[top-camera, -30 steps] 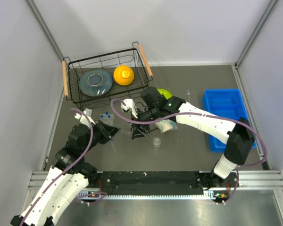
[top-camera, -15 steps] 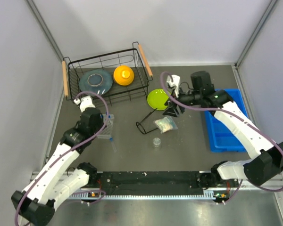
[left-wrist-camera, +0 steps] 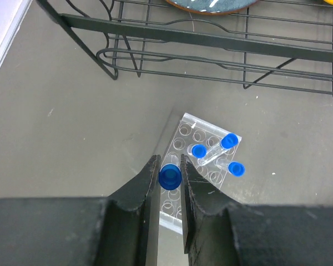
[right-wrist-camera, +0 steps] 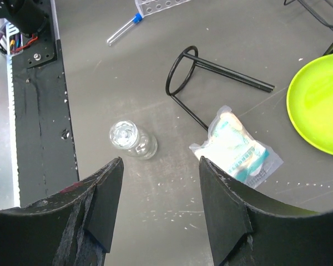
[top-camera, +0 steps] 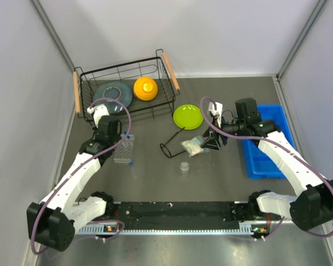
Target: Organize the chemistry lab equipment
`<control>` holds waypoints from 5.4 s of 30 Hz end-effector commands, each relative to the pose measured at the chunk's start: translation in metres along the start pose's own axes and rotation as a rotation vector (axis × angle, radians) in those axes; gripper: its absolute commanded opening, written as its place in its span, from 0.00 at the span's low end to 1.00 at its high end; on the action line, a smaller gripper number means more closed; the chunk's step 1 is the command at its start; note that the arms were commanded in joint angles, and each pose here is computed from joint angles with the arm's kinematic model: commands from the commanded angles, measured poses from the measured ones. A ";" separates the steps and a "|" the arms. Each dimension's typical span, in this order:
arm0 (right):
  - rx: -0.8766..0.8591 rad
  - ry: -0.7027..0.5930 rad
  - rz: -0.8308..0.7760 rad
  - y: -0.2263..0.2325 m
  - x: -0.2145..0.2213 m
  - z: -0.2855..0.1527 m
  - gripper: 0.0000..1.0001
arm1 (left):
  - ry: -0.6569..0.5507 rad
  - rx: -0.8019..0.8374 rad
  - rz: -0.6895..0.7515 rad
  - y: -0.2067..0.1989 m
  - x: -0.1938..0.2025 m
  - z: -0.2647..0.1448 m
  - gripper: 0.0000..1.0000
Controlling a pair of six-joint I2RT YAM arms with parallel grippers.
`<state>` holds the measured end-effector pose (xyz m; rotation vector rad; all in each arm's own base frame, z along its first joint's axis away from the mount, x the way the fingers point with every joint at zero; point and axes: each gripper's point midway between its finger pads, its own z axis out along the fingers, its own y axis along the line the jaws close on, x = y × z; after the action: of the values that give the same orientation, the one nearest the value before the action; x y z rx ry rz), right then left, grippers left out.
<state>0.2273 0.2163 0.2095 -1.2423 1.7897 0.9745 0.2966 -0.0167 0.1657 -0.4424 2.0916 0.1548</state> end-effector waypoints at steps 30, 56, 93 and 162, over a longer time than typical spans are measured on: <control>-0.027 -0.042 -0.063 -0.005 -0.004 0.002 0.58 | 0.103 0.020 -0.072 -0.009 0.029 0.058 0.07; -0.037 -0.054 -0.055 -0.005 -0.005 0.001 0.58 | 0.108 -0.014 -0.075 0.002 0.031 0.053 0.46; 0.098 0.387 0.219 0.117 -0.003 0.253 0.64 | -0.282 0.209 -0.431 0.081 -0.028 -0.168 0.99; 0.051 0.327 0.266 0.080 -0.033 0.220 0.11 | -0.209 0.618 -0.561 0.024 -0.011 -0.200 0.98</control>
<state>0.1872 0.4400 0.0878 -1.1882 2.4589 0.6873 0.1247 -0.0179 0.2635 -0.6244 1.6597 -0.5135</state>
